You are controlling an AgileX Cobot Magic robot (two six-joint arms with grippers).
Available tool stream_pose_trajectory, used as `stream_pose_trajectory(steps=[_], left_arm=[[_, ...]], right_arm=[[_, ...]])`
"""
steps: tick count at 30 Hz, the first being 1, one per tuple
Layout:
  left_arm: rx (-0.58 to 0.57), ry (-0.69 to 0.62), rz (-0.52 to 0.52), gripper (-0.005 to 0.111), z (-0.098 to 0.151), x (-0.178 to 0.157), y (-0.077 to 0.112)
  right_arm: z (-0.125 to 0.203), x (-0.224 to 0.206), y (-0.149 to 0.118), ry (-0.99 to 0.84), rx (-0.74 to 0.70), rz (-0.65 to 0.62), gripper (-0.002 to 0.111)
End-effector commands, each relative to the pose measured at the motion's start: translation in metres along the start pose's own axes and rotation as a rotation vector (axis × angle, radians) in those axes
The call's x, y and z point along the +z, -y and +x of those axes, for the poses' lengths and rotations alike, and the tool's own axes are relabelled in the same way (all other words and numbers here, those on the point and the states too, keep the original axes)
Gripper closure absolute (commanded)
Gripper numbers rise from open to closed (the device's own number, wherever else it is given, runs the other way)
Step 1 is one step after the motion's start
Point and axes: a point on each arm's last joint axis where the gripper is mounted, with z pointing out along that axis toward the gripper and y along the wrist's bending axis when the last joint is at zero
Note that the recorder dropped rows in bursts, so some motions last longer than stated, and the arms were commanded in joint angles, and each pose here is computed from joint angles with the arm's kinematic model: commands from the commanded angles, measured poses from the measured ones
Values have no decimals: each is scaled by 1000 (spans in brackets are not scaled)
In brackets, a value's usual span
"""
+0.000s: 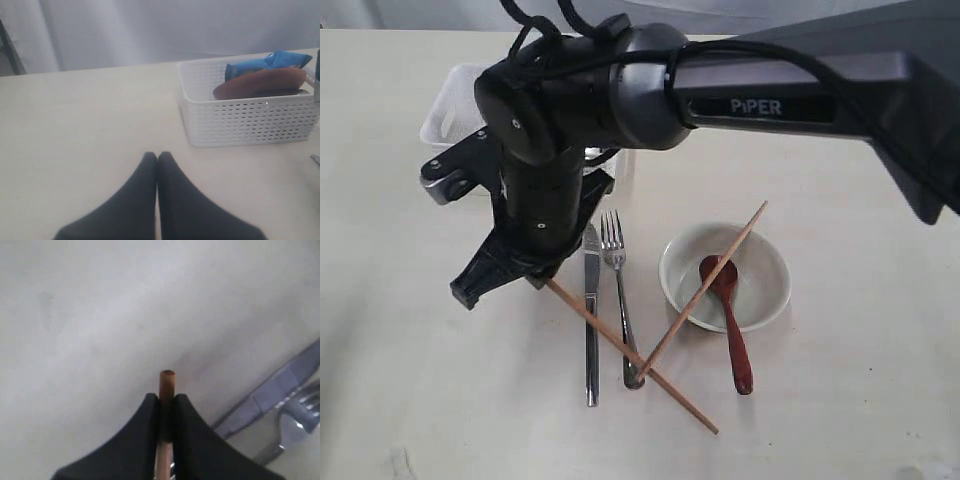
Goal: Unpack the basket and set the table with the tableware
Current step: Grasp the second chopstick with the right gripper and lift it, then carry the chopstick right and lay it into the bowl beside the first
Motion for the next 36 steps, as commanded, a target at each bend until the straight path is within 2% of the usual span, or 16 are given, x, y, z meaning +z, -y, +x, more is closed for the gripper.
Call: stream_pose_trajectory(steps=[1, 9, 17, 20, 25, 29, 36], left_arm=[[-3, 12, 8, 107, 0, 0, 1], [-3, 12, 8, 107, 0, 0, 1], [-3, 12, 8, 107, 0, 0, 1], [-3, 12, 8, 107, 0, 0, 1], [-3, 12, 8, 107, 0, 0, 1], [-3, 12, 8, 107, 0, 0, 1], [-3, 12, 8, 107, 0, 0, 1]], right_arm=[[-4, -7, -13, 50, -65, -117, 109], [-15, -11, -24, 186, -173, -233, 109], [-35, -40, -37, 288, -241, -348, 109], [-37, -56, -45, 300, -389, -412, 109], [-33, -79, -55, 280, -753, -450, 109], [-31, -97, -54, 255, -928, -355, 109], [-28, -127, -39, 235, -1064, -144, 109]])
